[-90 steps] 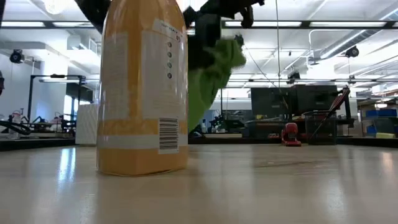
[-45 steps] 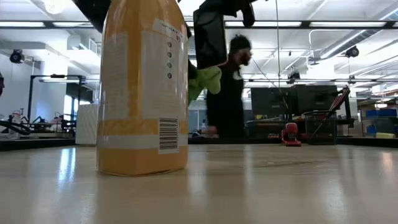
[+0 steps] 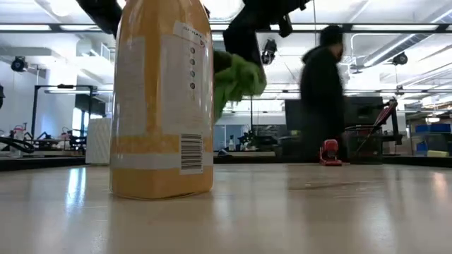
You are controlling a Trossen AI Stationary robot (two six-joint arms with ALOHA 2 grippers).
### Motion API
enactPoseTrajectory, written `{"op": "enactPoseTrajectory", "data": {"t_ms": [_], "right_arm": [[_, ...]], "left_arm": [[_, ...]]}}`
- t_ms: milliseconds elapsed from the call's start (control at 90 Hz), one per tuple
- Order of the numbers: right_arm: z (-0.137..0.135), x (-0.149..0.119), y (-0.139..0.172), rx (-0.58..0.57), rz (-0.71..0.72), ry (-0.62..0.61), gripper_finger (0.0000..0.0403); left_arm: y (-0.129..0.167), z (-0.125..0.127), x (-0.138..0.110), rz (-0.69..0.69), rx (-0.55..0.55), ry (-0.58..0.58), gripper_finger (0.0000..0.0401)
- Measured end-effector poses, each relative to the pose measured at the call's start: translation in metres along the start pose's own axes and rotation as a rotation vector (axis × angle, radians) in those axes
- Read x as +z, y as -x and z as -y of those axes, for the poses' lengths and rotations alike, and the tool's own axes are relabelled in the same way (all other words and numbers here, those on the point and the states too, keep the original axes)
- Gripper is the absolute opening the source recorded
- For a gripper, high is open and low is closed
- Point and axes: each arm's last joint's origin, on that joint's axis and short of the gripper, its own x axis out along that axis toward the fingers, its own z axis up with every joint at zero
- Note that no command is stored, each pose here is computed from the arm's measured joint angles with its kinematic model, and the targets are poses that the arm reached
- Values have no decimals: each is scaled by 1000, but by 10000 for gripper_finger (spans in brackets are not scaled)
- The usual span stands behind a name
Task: Apply microfiber cloth
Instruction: Wipe the back and front of the cellphone using the microfiber cloth
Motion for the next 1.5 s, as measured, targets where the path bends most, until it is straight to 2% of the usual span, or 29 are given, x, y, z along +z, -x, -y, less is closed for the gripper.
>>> {"op": "enactPoseTrajectory", "data": {"t_ms": [322,544,756,922,1000,1122,1200,1367,1500], "right_arm": [[-6,7,6,83,56,1,10],[-9,25,18,160,117,-51,10],[-9,13,20,131,-6,4,10],[-10,5,21,142,-61,92,10],[-11,4,22,142,-62,174,10],[-13,2,23,163,-62,300,10],[-14,0,22,181,-66,334,10],[-21,-6,17,299,-58,380,10],[-34,-19,6,348,-36,480,10]], "left_arm": [[-6,-4,-5,3,27,2,20],[-18,2,-36,-126,40,3,20],[-7,12,-73,-247,-19,30,20],[-2,18,-79,-149,-171,139,21],[-3,18,-73,-45,-182,205,28],[-6,17,-63,-6,-222,226,71],[-8,16,-59,-34,-230,223,117],[-11,12,-47,-111,-238,237,219],[0,11,-35,-197,-350,258,280]]}}
